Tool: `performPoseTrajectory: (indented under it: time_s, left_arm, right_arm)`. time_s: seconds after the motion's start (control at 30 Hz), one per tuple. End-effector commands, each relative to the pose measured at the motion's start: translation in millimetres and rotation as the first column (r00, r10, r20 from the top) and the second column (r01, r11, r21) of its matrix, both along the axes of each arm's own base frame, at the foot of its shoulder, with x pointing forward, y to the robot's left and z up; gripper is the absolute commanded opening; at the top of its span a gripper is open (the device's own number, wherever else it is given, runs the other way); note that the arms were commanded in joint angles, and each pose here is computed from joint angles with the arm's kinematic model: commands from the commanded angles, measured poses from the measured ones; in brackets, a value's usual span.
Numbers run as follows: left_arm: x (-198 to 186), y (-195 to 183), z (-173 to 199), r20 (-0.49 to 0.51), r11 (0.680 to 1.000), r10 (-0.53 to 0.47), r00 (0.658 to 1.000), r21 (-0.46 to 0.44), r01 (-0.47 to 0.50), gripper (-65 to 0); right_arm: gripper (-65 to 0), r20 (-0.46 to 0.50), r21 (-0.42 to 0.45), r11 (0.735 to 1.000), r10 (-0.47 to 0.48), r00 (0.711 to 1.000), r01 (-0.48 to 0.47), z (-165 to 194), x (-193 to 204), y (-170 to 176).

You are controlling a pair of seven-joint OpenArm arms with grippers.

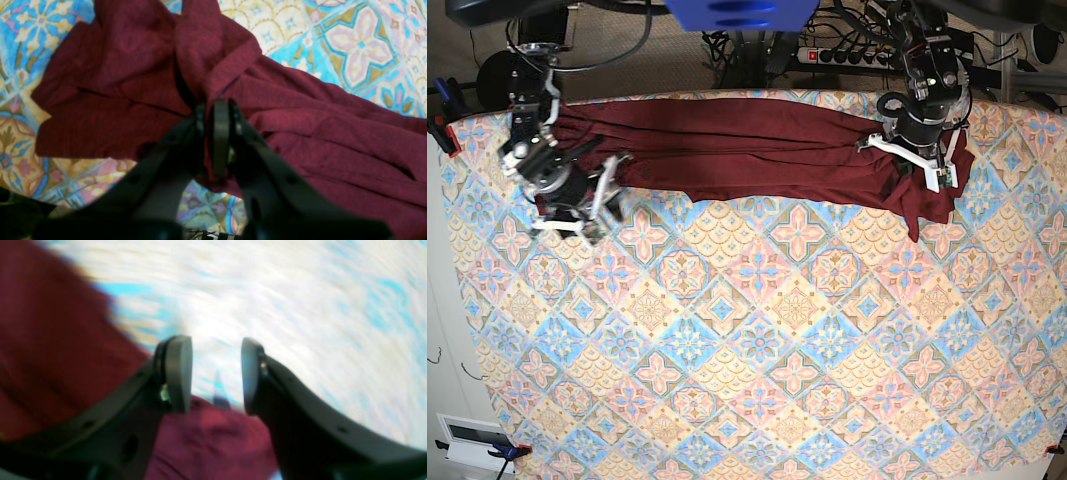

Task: Layout the t-shirt on the table in an organized manner, then fold the t-shirt properly
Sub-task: 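Drag the cuff with the left gripper along the strip toward its end, then move the right gripper back to the strip's end and grasp it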

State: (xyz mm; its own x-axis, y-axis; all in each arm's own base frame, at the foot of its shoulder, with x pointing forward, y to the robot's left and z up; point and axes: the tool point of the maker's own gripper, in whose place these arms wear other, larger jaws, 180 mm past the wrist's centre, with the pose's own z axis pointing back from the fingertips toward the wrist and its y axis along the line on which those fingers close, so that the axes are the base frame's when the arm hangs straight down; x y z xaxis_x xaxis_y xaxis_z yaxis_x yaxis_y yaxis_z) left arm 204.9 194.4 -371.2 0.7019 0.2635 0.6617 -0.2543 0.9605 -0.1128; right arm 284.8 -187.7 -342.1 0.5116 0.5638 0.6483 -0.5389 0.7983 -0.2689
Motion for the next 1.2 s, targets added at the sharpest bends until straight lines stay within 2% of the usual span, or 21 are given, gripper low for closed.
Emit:
performPoseTrajectory:
  time_s: [0.0,0.07,0.17,0.27,0.5,0.73,0.97,1.07,1.17]
  left_arm:
    - [1,1,7,0.026,1.000,-0.003,1.000,0.009,0.003,-59.3]
    - [-2,1,5,0.017,1.000,-0.001,1.000,0.009,0.001,-56.6]
    - [-4,1,4,0.012,1.000,-0.001,1.000,0.009,0.001,-54.5]
    - [-8,1,2,0.001,1.000,-0.001,1.000,0.009,0.001,-53.9]
    - [-7,-1,3,0.003,1.000,-0.007,1.000,0.006,0.007,-53.9]
    - [-6,-1,3,0.005,1.000,-0.007,1.000,0.006,0.007,-53.9]
    - [-6,-1,3,0.005,1.000,-0.010,1.000,0.006,0.010,-54.0]
    - [-6,-1,3,0.006,1.000,-0.010,1.000,0.006,0.010,-54.0]
    - [-5,-1,3,0.008,1.000,-0.010,1.000,0.006,0.010,-54.1]
  right_arm:
    - [-41.8,0.050,-0.003,0.999,-0.032,0.998,0.032,14,11,-14]
    - [-41.8,0.074,-0.002,0.996,-0.093,0.993,0.093,21,21,-34]
    - [-41.8,0.033,0.004,0.986,-0.165,0.986,0.165,8,20,-59]
    - [-41.8,-0.007,-0.038,0.982,-0.183,0.983,0.183,-2,16,-82]
    - [-41.4,-0.041,-0.115,0.990,-0.087,0.995,0.082,-5,16,-77]
    - [-41.7,0.019,-0.101,0.990,-0.098,0.995,0.099,14,43,-79]
    - [-41.8,-0.042,-0.053,0.983,-0.176,0.983,0.174,-4,66,-100]
    - [-41.8,-0.102,-0.038,0.987,-0.160,0.982,0.157,-22,76,-94]
    - [-41.8,-0.163,-0.083,0.988,-0.143,0.976,0.131,-36,72,-100]
